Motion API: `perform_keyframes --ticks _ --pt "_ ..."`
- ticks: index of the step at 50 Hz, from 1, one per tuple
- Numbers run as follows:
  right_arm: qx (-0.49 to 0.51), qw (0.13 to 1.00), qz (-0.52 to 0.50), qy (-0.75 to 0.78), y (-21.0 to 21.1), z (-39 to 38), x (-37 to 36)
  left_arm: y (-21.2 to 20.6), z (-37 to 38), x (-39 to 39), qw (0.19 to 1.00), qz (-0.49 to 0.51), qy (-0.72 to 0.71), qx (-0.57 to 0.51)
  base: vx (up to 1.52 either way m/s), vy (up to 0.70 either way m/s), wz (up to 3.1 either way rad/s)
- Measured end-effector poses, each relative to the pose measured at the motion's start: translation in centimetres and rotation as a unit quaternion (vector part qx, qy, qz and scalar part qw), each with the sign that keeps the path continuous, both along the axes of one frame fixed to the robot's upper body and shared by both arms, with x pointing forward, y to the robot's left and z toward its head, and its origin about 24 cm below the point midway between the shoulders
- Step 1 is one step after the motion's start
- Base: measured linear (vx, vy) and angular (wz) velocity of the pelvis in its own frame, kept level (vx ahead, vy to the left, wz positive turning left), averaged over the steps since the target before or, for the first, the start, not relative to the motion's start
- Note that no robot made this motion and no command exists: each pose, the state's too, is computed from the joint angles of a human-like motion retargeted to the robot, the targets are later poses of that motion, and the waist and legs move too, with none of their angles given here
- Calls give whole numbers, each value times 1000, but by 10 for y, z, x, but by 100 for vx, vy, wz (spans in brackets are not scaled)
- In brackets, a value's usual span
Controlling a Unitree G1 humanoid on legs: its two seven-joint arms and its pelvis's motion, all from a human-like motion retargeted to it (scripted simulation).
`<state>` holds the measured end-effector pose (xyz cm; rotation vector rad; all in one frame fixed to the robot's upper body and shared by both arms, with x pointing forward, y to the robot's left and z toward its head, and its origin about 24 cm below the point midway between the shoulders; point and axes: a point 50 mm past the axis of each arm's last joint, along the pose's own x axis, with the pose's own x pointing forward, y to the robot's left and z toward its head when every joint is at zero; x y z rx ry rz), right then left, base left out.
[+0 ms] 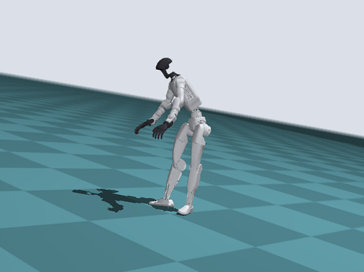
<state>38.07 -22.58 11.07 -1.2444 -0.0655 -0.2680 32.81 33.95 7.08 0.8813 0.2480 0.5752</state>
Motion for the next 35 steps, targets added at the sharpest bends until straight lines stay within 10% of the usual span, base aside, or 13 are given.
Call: perform_keyframes --ticks 7,16,20,31,35 --pt "-15 999 31 -38 17 6 -2 25 -15 -18 972 164 -15 -169 0 -1 24" --pt "-23 995 96 -2 52 0 6 -216 126 75 886 -421 -152 120 -3 -4 61" --pt "-12 992 123 -22 64 12 9 -265 159 53 796 -523 -231 198 -1 -3 16" --pt "-12 993 109 -50 66 29 14 -33 132 59 977 -124 -63 160 2 0 -27" --pt "-2 995 99 -24 72 16 15 -21 116 54 978 -108 -12 176 0 0 0"
